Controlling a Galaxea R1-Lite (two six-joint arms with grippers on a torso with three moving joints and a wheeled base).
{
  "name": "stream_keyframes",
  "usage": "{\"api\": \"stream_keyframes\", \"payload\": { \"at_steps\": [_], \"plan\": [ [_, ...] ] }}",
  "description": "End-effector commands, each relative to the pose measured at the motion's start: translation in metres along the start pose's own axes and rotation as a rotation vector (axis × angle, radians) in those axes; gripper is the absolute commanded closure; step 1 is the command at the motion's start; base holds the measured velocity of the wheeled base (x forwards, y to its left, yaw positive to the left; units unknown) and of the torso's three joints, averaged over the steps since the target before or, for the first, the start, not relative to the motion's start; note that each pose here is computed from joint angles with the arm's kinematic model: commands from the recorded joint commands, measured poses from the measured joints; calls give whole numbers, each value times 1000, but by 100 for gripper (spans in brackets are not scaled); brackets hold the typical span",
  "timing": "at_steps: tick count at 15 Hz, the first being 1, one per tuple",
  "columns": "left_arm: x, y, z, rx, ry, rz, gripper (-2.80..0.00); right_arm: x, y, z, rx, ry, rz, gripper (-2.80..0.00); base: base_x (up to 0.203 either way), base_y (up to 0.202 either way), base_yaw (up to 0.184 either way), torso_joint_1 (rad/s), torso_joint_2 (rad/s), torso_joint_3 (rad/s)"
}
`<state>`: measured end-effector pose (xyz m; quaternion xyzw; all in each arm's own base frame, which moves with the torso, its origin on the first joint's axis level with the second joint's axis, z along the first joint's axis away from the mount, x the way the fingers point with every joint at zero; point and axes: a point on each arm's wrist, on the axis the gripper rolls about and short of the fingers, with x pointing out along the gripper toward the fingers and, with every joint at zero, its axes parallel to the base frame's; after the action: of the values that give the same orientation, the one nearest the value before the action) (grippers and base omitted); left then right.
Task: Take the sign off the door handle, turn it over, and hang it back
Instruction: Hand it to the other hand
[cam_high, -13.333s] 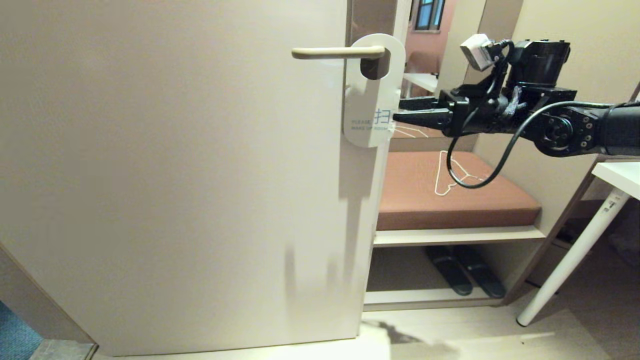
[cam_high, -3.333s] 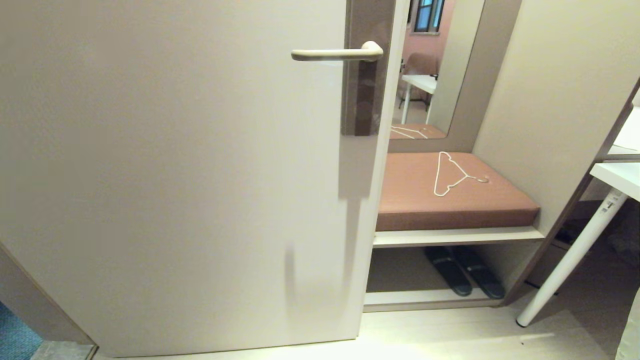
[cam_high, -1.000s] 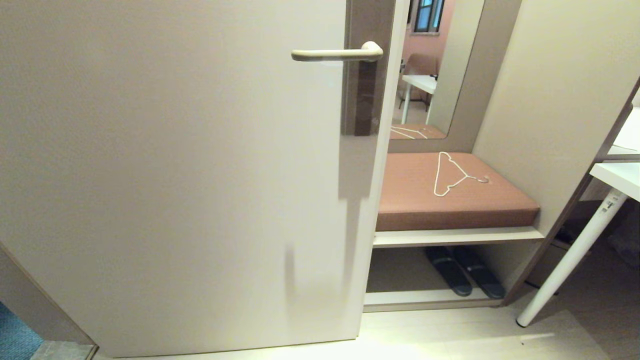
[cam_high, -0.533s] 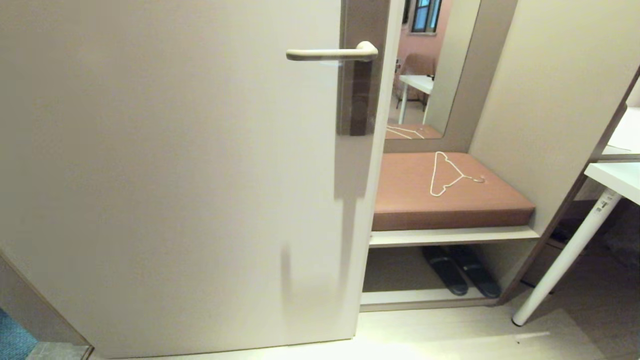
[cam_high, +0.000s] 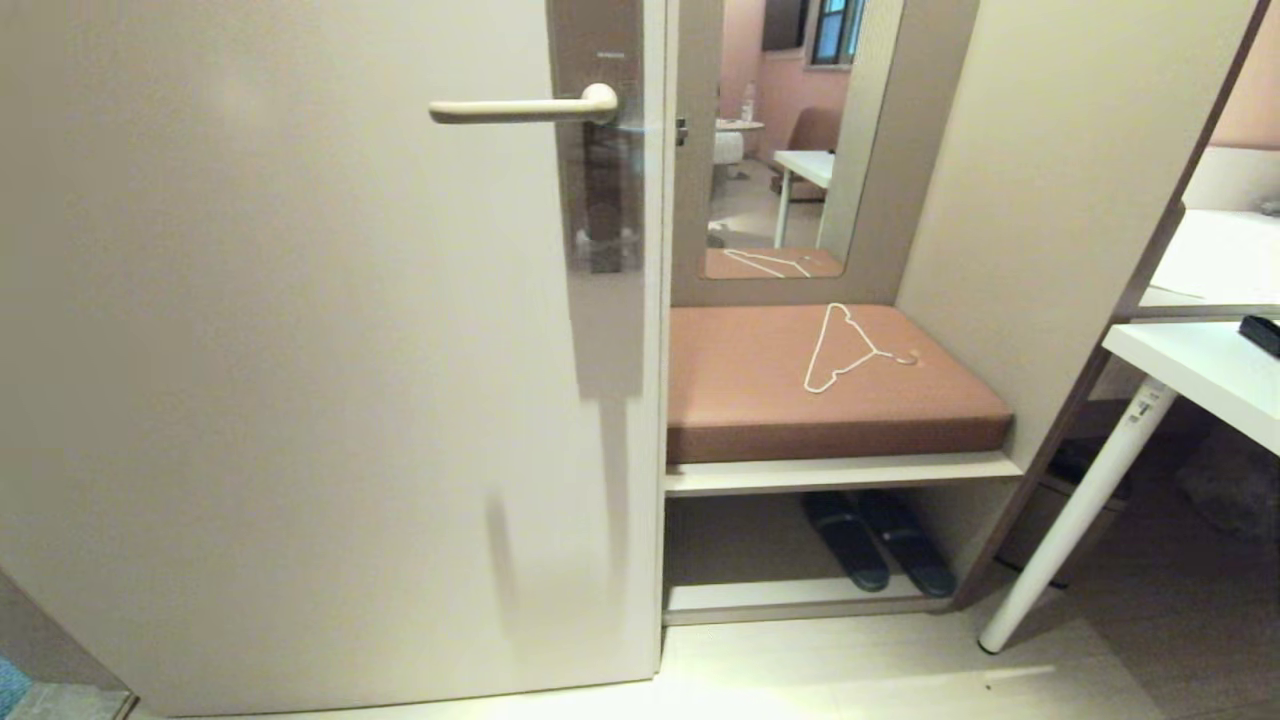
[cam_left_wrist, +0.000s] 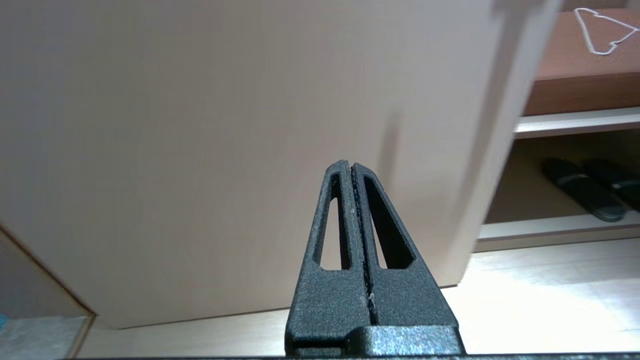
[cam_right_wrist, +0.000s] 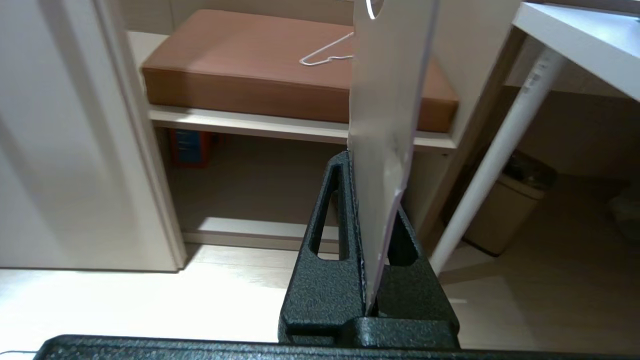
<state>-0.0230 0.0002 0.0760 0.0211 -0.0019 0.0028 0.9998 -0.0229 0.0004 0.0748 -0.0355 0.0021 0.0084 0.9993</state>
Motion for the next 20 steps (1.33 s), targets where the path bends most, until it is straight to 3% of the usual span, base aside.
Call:
{"api": "stream_keyframes", "payload": {
  "at_steps": [1, 20],
  "plan": [
    [0, 0, 0, -1, 1, 1, 0, 0, 0, 0, -1, 1, 0, 0, 0, -185, 1, 5, 0, 2],
    [0, 0, 0, -7, 1, 4, 0, 0, 0, 0, -6, 1, 4, 0, 0, -12, 0, 0, 0, 1]
  ]
}}
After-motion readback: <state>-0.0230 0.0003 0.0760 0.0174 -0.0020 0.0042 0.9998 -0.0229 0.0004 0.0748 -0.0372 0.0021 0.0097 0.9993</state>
